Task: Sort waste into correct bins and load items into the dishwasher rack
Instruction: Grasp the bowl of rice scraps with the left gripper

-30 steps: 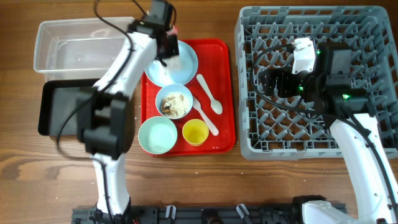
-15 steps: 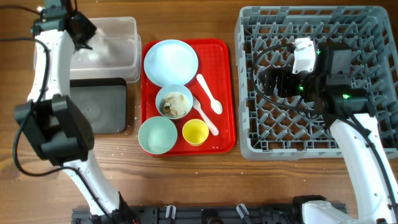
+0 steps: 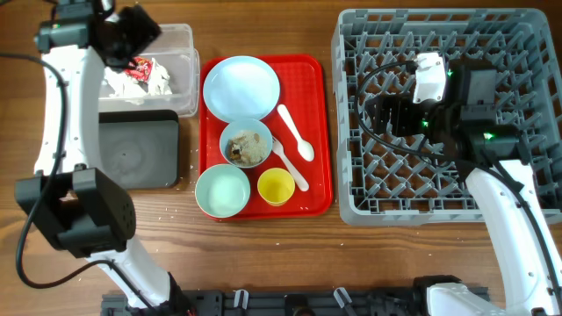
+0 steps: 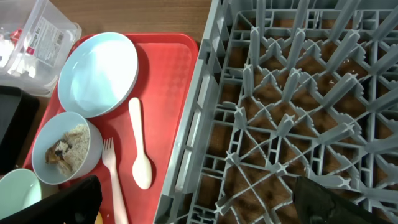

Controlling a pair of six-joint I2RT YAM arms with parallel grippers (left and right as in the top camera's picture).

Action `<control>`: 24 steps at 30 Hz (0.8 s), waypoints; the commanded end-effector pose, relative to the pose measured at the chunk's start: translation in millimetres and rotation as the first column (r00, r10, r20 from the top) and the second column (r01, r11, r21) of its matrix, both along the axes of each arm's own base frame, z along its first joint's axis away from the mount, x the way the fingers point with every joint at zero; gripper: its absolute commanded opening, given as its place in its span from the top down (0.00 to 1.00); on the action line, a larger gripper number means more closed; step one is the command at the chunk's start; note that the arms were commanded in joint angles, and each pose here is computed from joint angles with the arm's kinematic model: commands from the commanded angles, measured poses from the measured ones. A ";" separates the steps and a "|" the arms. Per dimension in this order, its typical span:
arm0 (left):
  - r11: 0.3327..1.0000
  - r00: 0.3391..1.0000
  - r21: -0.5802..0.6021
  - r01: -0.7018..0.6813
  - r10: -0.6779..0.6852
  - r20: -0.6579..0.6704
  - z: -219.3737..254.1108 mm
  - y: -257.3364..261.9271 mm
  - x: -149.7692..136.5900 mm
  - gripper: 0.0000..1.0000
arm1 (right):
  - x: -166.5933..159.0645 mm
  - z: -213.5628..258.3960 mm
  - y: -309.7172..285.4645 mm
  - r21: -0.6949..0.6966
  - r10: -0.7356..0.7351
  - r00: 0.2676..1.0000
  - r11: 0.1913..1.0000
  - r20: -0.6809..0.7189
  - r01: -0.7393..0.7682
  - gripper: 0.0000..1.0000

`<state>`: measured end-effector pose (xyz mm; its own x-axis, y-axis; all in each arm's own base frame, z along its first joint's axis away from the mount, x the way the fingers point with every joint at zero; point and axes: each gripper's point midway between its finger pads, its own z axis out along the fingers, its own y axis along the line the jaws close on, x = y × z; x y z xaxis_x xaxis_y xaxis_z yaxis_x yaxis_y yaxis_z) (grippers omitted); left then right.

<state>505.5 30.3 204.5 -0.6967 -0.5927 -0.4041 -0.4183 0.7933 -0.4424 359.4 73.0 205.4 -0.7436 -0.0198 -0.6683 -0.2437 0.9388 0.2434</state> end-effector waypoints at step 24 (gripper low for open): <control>0.769 0.728 0.074 0.634 -0.562 -0.393 -129.0 -237.6 -151.6 0.32 | 6.8 7.4 1.5 0.016 0.001 1.000 1.000 0.021 -0.001 0.00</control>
<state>359.7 -213.5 95.1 -0.9858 0.1035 -0.1323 0.1376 0.9493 -0.2827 361.9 73.2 207.1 -0.7357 -0.0193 -0.6770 -0.2465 0.9387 0.2411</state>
